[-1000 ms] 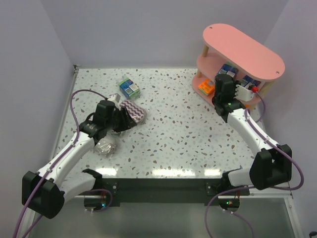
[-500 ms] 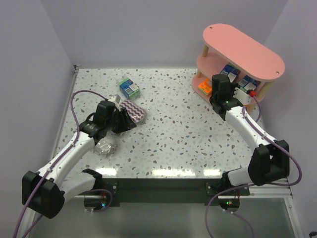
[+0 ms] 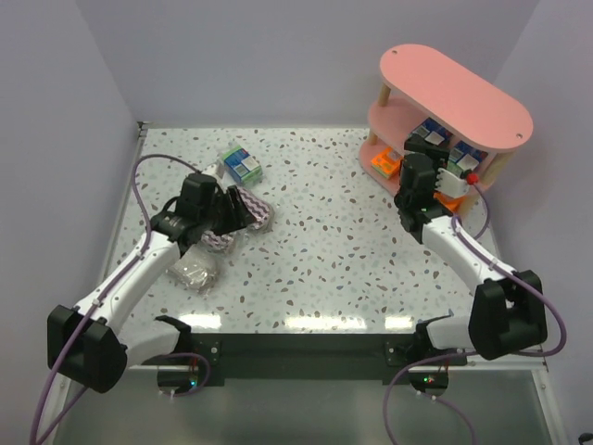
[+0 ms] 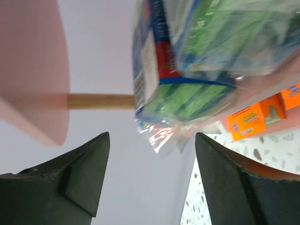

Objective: Place and organize the cleaning sponges onto the shelf

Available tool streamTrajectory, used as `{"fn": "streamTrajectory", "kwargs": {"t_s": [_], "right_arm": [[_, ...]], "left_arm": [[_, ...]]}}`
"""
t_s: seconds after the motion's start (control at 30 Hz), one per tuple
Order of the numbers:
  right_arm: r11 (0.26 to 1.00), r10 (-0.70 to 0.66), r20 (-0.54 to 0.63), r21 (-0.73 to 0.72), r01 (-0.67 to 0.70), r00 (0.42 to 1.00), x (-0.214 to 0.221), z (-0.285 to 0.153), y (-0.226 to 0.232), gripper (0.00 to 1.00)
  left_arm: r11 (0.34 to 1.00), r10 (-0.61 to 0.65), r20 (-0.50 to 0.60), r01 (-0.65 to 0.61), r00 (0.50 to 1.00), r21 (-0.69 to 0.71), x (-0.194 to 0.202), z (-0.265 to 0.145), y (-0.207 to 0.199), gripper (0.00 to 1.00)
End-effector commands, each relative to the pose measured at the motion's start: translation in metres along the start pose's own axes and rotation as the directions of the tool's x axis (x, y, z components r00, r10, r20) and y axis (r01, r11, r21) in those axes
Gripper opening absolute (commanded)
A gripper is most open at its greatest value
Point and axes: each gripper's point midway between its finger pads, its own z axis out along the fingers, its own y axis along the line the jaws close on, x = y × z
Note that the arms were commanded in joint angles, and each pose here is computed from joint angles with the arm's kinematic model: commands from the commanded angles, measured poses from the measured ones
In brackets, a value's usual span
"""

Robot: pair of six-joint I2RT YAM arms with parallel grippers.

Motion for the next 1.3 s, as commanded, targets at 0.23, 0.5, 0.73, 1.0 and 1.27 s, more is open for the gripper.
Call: {"fn": "streamTrajectory", "kwargs": {"t_s": [0.23, 0.5, 0.73, 1.0, 1.27], "right_arm": [[0.94, -0.201, -0.398, -0.336, 0.062, 0.895, 0.031, -0.082, 0.062, 0.85], [0.851, -0.521, -0.639, -0.438, 0.289, 0.566, 0.072, -0.142, 0.015, 0.86], [0.77, -0.633, -0.683, -0.51, 0.382, 0.364, 0.081, -0.179, -0.026, 0.87], [0.744, -0.653, -0.696, -0.513, 0.429, 0.299, 0.076, -0.193, -0.056, 0.89], [0.74, -0.649, -0.708, -0.502, 0.448, 0.278, 0.078, -0.192, -0.069, 0.9]], "left_arm": [[0.998, 0.006, 0.193, 0.005, 0.981, -0.057, -0.101, 0.008, 0.003, 0.59], [0.987, -0.091, 0.265, 0.122, 0.96, -0.104, -0.173, 0.044, 0.059, 0.43], [0.982, -0.14, 0.254, 0.168, 0.957, -0.091, -0.208, 0.113, 0.079, 0.41], [0.954, -0.286, 0.236, 0.3, 0.929, -0.027, -0.218, 0.17, 0.085, 0.47], [0.95, -0.297, 0.17, 0.31, 0.939, -0.049, -0.198, 0.205, 0.086, 0.47]]}}
